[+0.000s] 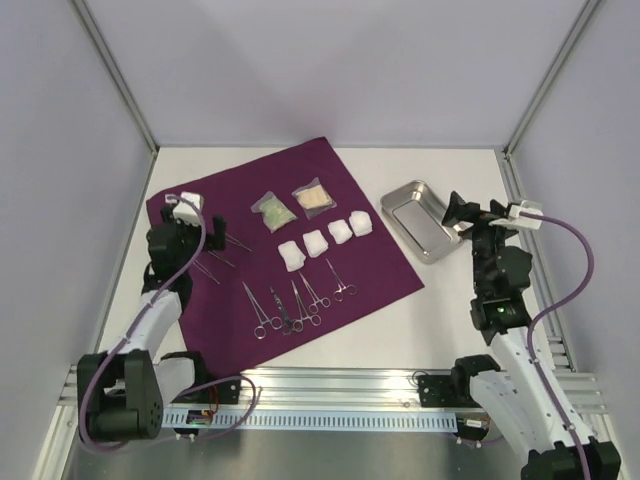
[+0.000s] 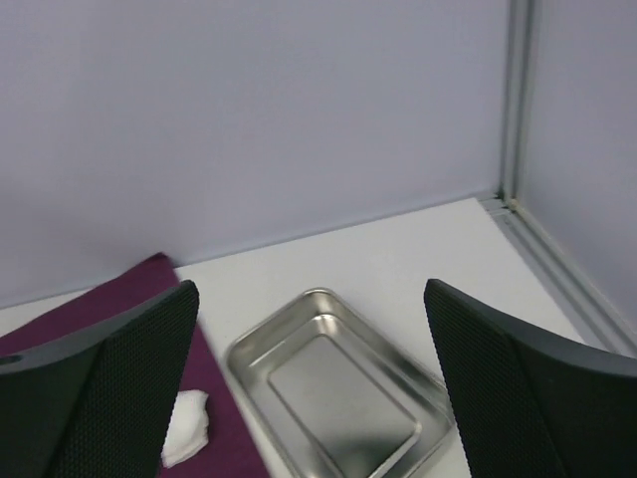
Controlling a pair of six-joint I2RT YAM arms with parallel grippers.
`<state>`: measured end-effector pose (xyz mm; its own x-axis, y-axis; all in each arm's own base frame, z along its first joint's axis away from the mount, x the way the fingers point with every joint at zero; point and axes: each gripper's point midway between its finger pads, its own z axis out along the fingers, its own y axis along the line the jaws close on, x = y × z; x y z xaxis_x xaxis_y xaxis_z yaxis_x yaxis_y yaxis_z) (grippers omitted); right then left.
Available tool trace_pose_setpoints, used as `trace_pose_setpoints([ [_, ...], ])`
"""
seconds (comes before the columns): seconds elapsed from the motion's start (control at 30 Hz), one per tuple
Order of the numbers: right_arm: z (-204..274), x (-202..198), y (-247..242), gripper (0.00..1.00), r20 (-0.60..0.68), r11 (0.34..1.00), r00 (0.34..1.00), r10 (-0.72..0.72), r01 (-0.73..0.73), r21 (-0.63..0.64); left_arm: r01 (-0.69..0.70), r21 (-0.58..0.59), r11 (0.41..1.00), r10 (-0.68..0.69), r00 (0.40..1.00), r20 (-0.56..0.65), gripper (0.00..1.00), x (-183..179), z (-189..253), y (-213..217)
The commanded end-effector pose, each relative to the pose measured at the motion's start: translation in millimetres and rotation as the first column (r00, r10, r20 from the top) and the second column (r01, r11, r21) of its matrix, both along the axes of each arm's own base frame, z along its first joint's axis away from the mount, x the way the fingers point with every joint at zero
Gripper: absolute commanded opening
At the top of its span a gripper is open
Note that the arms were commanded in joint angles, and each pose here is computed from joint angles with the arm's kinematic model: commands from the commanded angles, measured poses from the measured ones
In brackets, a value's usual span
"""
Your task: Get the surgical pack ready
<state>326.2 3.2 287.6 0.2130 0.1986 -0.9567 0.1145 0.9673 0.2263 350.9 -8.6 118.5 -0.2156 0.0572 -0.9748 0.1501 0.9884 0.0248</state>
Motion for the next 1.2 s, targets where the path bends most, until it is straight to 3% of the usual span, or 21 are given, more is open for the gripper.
trace_pose_setpoints([
  [0.0, 0.7, -6.6, 47.5, 0.94, -0.098, 0.962, 0.96, 0.261, -0.251, 0.104, 0.075, 0.108, 0.991, -0.07, 0.996, -0.046, 0.99, 1.7, 67.5, -2.1],
  [0.03, 2.3, -7.6, 55.4, 0.89, -0.117, 0.949, 0.946, 0.302, -0.288, 0.126, 0.083, 0.126, 0.989, -0.082, 0.997, -0.018, 0.96, 7.8, 105.4, -2.3],
  [0.07, 6.3, -8.2, 65.5, 0.84, -0.137, 0.931, 0.926, 0.352, -0.331, 0.154, 0.112, 0.117, 0.987, -0.09, 0.98, -0.175, 0.9, -10.7, 85.9, -3.3],
  [0.1, 17.7, -5.5, 77.0, 0.73, -0.154, 0.91, 0.902, 0.404, -0.378, 0.172, 0.119, 0.123, 0.985, -0.09, 0.972, -0.217, 0.87, -15.4, 90.5, -2.3],
  [0.13, -0.1, -8.6, 87.9, 0.67, -0.258, 0.897, 0.863, 0.434, -0.389, 0.208, 0.122, 0.139, 0.983, -0.092, 0.974, -0.207, 0.85, -16.3, 115.4, -1.8],
  [0.17, 5.6, -0.9, 90.8, 0.61, -0.301, 0.906, 0.858, 0.416, -0.366, 0.211, 0.122, 0.137, 0.983, -0.074, 0.948, -0.309, 0.84, -35.1, 104.1, 1.4],
  [0.2, -17.1, -10.2, 105.9, 0.55, -0.425, 0.903, 0.797, 0.429, -0.37, 0.217, 0.122, 0.148, 0.981, -0.066, 0.939, -0.338, 0.84, -44.6, 107.4, 3.4],
  [0.23, -23.7, -10.8, 108.8, 0.52, -0.486, 0.916, 0.778, 0.399, -0.358, 0.179, 0.149, 0.187, 0.971, -0.077, 0.935, -0.347, 0.84, -51.1, 119.7, 4.9],
  [0.27, -29.7, -11.7, 110.2, 0.51, -0.539, 0.93, 0.761, 0.361, -0.34, 0.141, 0.183, 0.176, 0.967, -0.086, 0.888, -0.452, 0.86, -75.5, 106.6, 4.3],
  [0.3, -41.6, -19.0, 129.2, 0.51, -0.634, 0.915, 0.68, 0.367, -0.386, 0.116, 0.206, 0.186, 0.961, -0.095, 0.874, -0.477, 0.86, -85.3, 110.1, 4.3],
  [0.37, -52.7, -25.8, 142.4, 0.47, -0.713, 0.902, 0.601, 0.361, -0.42, 0.102, 0.227, 0.199, 0.953, -0.074, 0.814, -0.577, 0.87, -112.3, 94.2, 9.8],
  [0.4, -65.1, -34.8, 154.6, 0.43, -0.77, 0.885, 0.524, 0.364, -0.453, 0.111, 0.23, 0.207, 0.951, -0.059, 0.792, -0.608, 0.87, -122.3, 84.5, 12.6],
  [0.47, -78.7, -41.6, 165.2, 0.38, -0.81, 0.877, 0.468, 0.354, -0.466, 0.114, 0.229, 0.217, 0.949, -0.037, 0.764, -0.644, 0.87, -137.5, 72.8, 16.3],
  [0.6, -113.7, -65.1, 203.3, 0.33, -0.87, 0.823, 0.344, 0.353, -0.556, 0.115, 0.246, 0.192, 0.95, -0.038, 0.701, -0.713, 0.87, -159.9, 47.8, 15.6],
  [0.77, -156.9, -83.4, 245.6, 0.27, -0.905, 0.763, 0.204, 0.374, -0.622, 0.176, 0.21, 0.23, 0.95, 0.019, 0.699, -0.715, 0.88, -167.5, 38.9, 24.3],
  [0.97, -201.4, -82.3, 281.6, 0.3, -0.939, 0.713, 0.108, 0.328, -0.68, 0.171, 0.172, 0.279, 0.945, 0.078, 0.71, -0.7, 0.88, -166.6, 32.2, 34.1],
  [1.17, -234.8, -64.7, 280.3, 0.38, -0.981, 0.698, 0.071, 0.18, -0.712, 0.076, 0.174, 0.284, 0.943, 0.084, 0.702, -0.708, 0.88, -168.1, 27.2, 35.4],
])
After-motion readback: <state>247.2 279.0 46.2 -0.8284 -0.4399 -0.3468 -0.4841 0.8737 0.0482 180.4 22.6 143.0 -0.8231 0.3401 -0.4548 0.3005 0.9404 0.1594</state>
